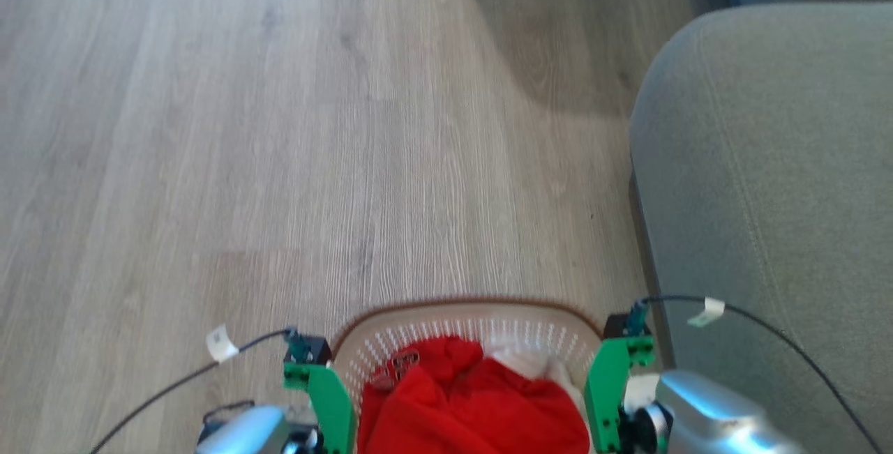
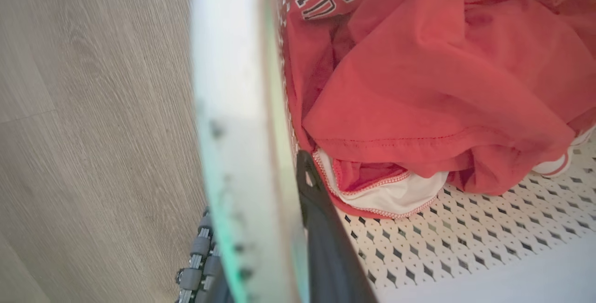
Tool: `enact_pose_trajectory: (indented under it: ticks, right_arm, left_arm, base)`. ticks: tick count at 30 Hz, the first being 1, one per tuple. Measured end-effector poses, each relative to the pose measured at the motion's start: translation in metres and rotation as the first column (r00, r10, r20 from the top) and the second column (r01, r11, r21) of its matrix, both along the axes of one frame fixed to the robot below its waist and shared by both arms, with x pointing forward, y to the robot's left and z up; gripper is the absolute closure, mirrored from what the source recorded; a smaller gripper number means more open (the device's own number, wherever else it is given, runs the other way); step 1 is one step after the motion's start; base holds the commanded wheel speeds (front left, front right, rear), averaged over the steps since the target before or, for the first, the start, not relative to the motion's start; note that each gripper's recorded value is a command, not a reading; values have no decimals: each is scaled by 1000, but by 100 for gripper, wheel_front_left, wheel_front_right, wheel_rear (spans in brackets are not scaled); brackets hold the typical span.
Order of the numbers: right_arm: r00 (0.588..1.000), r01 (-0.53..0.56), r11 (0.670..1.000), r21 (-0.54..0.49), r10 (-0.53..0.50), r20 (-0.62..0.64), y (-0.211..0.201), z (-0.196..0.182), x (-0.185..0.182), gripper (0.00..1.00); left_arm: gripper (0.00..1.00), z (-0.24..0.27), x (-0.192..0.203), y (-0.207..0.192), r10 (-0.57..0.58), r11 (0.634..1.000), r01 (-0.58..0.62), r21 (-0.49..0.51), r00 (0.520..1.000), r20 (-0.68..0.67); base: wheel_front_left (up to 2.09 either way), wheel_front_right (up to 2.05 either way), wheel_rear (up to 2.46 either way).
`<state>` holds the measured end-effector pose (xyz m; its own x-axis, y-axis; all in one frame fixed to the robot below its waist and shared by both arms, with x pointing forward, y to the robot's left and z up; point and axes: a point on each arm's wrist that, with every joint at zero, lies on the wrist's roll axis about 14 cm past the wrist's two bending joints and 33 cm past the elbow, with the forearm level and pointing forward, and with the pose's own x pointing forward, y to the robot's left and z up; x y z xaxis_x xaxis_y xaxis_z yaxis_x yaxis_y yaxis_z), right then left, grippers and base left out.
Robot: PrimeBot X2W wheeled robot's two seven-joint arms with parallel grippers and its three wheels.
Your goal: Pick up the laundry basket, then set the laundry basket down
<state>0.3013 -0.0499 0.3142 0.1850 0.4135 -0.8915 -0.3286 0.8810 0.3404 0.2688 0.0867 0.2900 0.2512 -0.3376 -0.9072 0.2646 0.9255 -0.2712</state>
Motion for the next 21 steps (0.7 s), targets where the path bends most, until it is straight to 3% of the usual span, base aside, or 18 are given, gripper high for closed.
enact_pose_trajectory:
  ticks: [6, 21]
  right_arm:
    - [1000, -12, 1000, -6, 12, -8, 1, 1, -19, 100]
    - [1000, -18, 1000, -2, 18, -10, 5, 1, -23, 100]
  left_arm:
    - [100, 0, -20, 2, 18, 1000, -18, -7, 1000, -8]
    - [100, 1, -23, 6, 36, 999, -36, -4, 999, -8]
  base:
    - [0, 0, 0]
    - [0, 0, 0]
